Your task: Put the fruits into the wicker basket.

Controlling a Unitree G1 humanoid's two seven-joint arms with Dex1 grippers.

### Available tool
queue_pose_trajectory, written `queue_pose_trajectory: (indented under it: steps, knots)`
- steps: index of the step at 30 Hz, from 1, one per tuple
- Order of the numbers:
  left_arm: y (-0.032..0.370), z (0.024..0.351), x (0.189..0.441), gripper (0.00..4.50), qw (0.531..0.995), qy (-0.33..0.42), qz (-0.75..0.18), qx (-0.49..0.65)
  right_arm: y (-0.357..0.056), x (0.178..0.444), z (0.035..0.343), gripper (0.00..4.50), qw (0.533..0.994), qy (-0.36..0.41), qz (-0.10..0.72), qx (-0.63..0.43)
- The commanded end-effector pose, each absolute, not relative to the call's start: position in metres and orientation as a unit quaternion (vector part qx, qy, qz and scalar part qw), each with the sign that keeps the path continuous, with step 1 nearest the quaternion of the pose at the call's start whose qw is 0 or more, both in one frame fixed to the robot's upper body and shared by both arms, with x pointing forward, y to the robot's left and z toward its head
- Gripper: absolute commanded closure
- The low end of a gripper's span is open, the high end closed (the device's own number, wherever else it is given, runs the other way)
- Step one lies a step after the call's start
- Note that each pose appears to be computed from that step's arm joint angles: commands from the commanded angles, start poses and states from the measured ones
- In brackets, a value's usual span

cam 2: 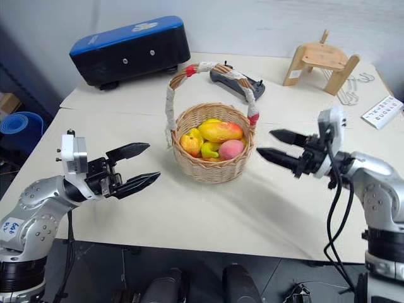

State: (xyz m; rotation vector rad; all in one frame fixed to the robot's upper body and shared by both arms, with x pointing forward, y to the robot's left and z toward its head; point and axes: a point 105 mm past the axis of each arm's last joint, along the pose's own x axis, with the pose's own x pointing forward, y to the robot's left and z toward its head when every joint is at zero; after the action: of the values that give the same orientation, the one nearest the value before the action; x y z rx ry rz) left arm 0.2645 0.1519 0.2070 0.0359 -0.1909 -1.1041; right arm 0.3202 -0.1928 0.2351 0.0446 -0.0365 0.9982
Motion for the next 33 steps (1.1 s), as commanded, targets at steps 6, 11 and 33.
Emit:
queue_pose_trajectory:
  steps: [6,11,33]
  knots:
    - [0.148,0.223,0.267,0.00,0.840,-0.123,-0.527,0.031,-0.149,0.358,0.244,0.02,0.836,-0.041,0.544,-0.059]
    - [0.147,0.225,0.271,0.00,0.841,-0.133,-0.522,0.044,-0.137,0.361,0.248,0.95,0.818,-0.068,0.568,-0.062]
    - [0.133,0.214,0.279,0.00,0.819,-0.126,-0.559,0.023,-0.217,0.305,0.278,4.44,0.912,-0.159,0.370,-0.079]
